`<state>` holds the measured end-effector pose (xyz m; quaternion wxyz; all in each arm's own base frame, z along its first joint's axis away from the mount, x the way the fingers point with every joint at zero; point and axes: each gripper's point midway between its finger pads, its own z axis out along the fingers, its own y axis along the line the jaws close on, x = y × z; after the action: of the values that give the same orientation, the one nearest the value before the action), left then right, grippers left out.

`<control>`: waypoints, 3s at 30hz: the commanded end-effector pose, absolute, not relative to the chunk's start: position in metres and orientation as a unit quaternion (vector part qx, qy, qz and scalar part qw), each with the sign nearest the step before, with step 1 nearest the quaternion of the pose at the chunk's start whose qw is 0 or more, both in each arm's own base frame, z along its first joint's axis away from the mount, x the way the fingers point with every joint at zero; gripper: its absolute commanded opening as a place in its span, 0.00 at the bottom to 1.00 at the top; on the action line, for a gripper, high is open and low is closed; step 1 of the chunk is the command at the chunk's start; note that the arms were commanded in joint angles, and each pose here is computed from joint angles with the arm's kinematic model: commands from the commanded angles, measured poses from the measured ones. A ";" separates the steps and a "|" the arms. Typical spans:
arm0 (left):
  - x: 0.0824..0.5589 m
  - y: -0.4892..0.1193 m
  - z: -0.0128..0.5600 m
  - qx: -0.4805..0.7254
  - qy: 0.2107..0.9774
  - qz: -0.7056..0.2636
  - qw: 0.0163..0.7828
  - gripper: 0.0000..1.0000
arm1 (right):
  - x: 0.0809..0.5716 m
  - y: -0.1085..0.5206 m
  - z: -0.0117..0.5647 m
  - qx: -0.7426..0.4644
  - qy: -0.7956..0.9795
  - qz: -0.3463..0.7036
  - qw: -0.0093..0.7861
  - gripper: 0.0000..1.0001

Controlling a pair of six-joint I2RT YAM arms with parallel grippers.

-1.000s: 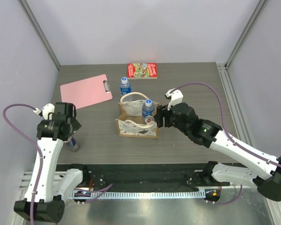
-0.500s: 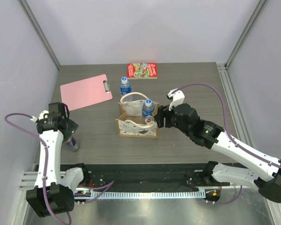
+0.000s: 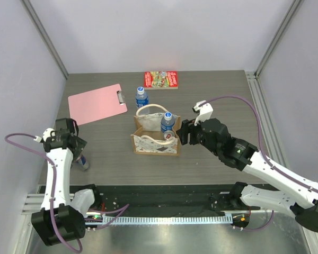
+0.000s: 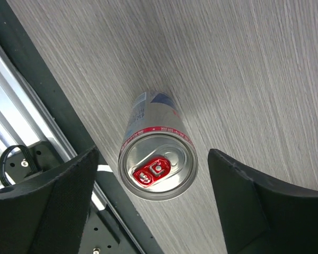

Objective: Place the beverage into the canvas bag

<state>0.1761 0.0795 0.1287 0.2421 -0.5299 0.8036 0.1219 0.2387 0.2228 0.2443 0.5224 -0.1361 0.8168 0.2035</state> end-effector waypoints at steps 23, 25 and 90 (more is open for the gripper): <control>0.245 0.028 0.254 -0.323 0.851 -0.010 0.413 0.00 | 0.246 0.214 0.252 -0.096 0.808 0.197 0.547 0.68; 0.255 0.004 0.285 -0.280 0.858 -0.036 0.429 0.00 | 0.246 0.214 0.253 -0.096 0.807 0.198 0.547 0.68; 0.365 -0.266 0.208 0.124 0.877 -0.118 0.449 0.00 | 0.243 0.216 0.247 -0.079 0.826 0.201 0.521 0.68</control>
<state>0.3400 -0.2549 0.1891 0.3935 0.1434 0.9018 -0.1061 0.2381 0.2103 0.2277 0.5011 -0.0950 0.8413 0.1788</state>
